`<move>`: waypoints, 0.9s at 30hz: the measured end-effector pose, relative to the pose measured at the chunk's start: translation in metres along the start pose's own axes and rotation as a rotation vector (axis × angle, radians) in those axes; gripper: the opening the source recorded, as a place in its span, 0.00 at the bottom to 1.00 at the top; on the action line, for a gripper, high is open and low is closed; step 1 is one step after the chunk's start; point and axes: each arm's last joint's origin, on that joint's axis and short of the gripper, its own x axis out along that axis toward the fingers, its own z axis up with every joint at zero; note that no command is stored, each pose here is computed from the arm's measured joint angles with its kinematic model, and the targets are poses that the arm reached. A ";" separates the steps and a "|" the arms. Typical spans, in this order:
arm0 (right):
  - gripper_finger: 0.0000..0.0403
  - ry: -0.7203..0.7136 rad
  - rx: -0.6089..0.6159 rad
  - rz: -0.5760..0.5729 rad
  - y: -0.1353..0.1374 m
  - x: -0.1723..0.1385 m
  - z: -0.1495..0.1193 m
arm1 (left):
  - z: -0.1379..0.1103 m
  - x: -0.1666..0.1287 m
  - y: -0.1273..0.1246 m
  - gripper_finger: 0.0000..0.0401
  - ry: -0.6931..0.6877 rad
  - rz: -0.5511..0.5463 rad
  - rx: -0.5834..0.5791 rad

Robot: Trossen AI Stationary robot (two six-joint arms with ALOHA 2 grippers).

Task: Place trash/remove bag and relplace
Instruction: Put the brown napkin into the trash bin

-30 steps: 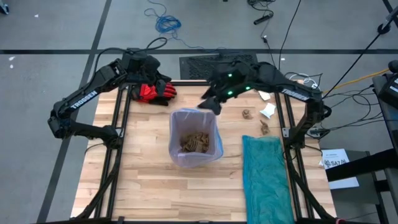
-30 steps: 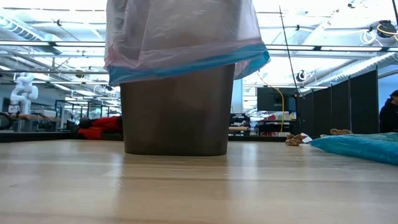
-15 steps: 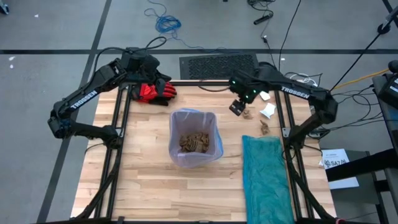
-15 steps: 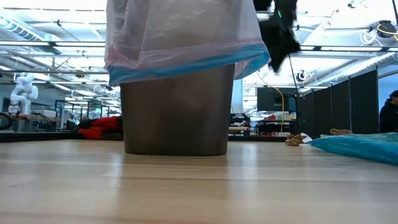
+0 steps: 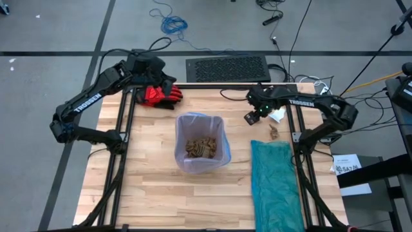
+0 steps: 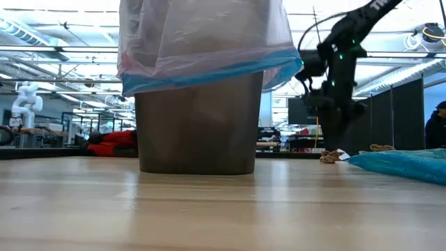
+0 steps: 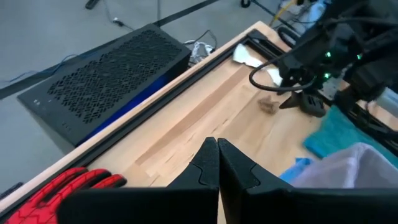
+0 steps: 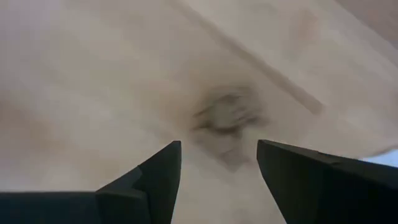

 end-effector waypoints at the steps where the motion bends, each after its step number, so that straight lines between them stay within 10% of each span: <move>1: 0.51 -0.003 0.025 -0.022 -0.003 0.005 -0.001 | 0.000 0.000 0.000 0.00 0.000 0.006 -0.009; 6: 0.47 0.015 0.049 -0.012 -0.009 0.033 -0.010 | 0.000 0.003 0.001 0.00 0.004 0.017 -0.054; 16: 0.03 0.038 0.126 0.128 0.011 0.030 -0.008 | -0.001 0.007 0.002 0.00 0.024 0.022 0.058; 27: 0.00 -0.297 -0.007 0.400 0.059 -0.130 0.029 | 0.000 0.006 0.006 0.00 0.019 0.036 0.044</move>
